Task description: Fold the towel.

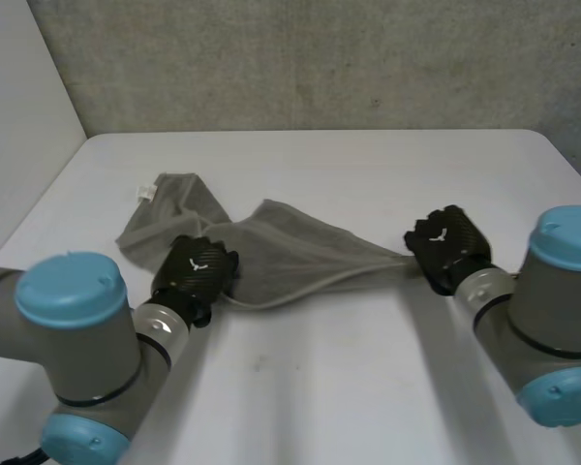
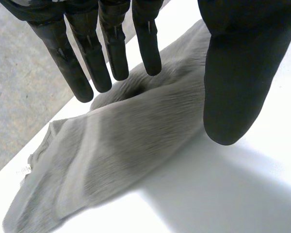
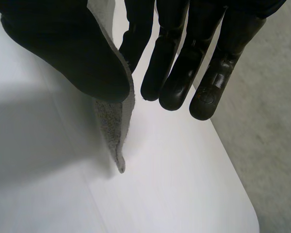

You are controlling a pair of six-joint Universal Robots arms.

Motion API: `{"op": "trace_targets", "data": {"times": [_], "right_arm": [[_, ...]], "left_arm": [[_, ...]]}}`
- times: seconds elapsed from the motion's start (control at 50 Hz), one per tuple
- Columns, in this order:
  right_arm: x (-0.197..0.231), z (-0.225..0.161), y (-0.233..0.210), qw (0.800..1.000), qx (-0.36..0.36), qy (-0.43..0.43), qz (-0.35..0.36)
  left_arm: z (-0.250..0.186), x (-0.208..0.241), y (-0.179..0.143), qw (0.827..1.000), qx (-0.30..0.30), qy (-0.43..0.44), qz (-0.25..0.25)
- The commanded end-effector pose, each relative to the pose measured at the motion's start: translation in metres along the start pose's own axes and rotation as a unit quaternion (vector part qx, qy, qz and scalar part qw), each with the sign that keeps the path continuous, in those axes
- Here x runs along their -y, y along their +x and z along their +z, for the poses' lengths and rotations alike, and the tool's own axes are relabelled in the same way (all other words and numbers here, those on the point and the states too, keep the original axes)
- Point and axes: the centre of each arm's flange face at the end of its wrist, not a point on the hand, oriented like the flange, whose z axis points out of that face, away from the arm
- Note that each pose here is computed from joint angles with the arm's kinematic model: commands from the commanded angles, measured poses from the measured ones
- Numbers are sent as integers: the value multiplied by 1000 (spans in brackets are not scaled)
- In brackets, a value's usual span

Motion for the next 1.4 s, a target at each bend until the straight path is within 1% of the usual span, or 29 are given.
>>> {"op": "trace_targets", "data": {"times": [0.02, 0.04, 0.16, 0.2, 0.26, 0.3, 0.32, 0.36, 0.38, 0.42, 0.46, 0.58, 0.78, 0.86, 0.92, 0.96, 1.04, 1.2, 1.4], "right_arm": [[-22, -6, 11, 999, -12, -29, 12], [-25, -7, 11, 999, -13, -32, 13], [-34, 1, 20, 999, -41, -17, 7], [-34, 3, 21, 999, -46, -11, 7], [-33, 3, 23, 999, -50, -6, 6], [-33, 3, 23, 999, -50, -5, 5], [-33, 3, 22, 999, -49, -6, 6], [-33, 3, 22, 999, -48, -6, 6], [-34, 3, 20, 999, -44, -5, 6], [-34, 3, 19, 999, -40, -4, 6], [-34, 3, 17, 999, -37, -3, 6], [-35, 2, 15, 999, -33, -3, 6], [-37, 2, 10, 1000, -25, -6, 6], [-37, 2, 9, 1000, -23, -7, 6], [-37, 2, 9, 1000, -23, -7, 6], [-37, 2, 9, 1000, -23, -7, 6], [-39, 3, 7, 1000, -20, -10, 6], [-42, 4, 4, 1000, -15, -15, -12], [-43, 5, 4, 1000, -16, -16, -13]], "left_arm": [[-3, 17, -38, 1000, 29, -6, -10], [-1, 22, -46, 999, 35, 3, -11], [3, 30, -60, 999, 28, 18, -12], [8, 30, -72, 999, 16, 22, -18], [10, 29, -77, 999, 9, 24, -22], [12, 28, -83, 999, -14, 38, -25], [12, 28, -83, 999, -14, 38, -25], [17, 31, -81, 997, -50, 61, -24], [17, 31, -81, 997, -50, 61, -24], [27, 33, -81, 994, -74, 80, -23], [34, 33, -82, 993, -80, 84, -23], [60, 27, -90, 993, -85, 75, -26], [89, 8, -87, 993, -99, 52, -35], [94, 1, -83, 993, -107, 40, -33], [97, -7, -79, 993, -116, 26, -18], [99, -13, -76, 993, -119, 20, 2], [101, -18, -74, 993, -120, 17, 16], [110, -20, -75, 993, -116, 21, 20], [110, -19, -75, 993, -116, 22, 24]]}}
